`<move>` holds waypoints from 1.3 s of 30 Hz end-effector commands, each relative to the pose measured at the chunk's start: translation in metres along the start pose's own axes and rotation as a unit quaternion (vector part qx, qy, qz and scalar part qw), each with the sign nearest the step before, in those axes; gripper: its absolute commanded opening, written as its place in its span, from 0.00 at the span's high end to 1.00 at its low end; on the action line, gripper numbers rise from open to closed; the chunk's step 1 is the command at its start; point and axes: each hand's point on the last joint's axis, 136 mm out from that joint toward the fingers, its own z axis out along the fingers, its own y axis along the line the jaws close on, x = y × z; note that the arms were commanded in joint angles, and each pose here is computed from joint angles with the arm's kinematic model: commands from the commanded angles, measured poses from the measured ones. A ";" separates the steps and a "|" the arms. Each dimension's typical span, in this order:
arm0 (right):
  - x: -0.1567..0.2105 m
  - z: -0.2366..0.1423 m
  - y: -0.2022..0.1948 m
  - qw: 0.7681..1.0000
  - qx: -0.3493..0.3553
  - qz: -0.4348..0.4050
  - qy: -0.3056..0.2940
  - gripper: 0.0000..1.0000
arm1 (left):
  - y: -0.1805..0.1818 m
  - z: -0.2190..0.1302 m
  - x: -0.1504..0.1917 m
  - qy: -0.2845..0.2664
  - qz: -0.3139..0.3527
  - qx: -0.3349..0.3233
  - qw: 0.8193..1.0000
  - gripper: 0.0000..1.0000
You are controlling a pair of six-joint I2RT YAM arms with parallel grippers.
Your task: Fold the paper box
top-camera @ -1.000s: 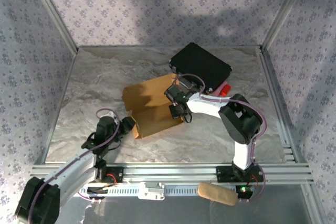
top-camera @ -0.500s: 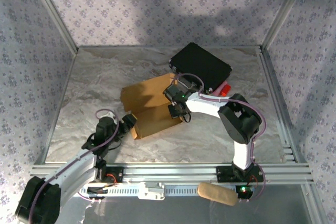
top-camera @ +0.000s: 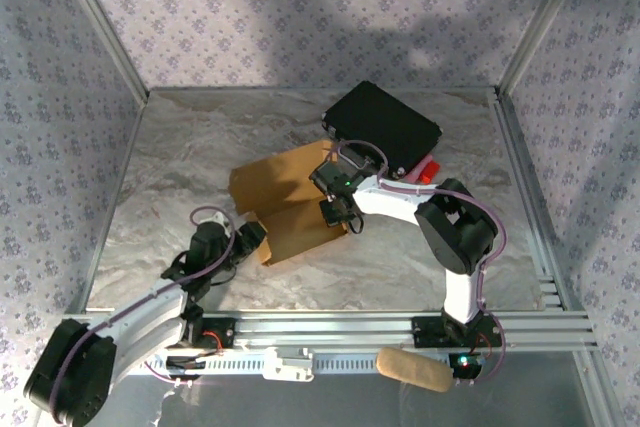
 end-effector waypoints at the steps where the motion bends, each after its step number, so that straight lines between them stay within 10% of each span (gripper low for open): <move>1: 0.007 0.003 0.002 1.000 0.004 -0.002 0.020 1.00 | -0.022 0.001 -0.010 -0.015 0.017 0.021 1.000 0.45; 20: 0.006 0.003 0.005 1.000 0.001 -0.001 0.020 1.00 | 0.006 0.001 0.006 0.040 0.058 -0.087 0.994 0.63; 39: 0.005 0.001 0.006 1.000 0.007 -0.001 0.016 1.00 | 0.030 0.007 0.016 0.066 0.195 -0.270 0.941 0.73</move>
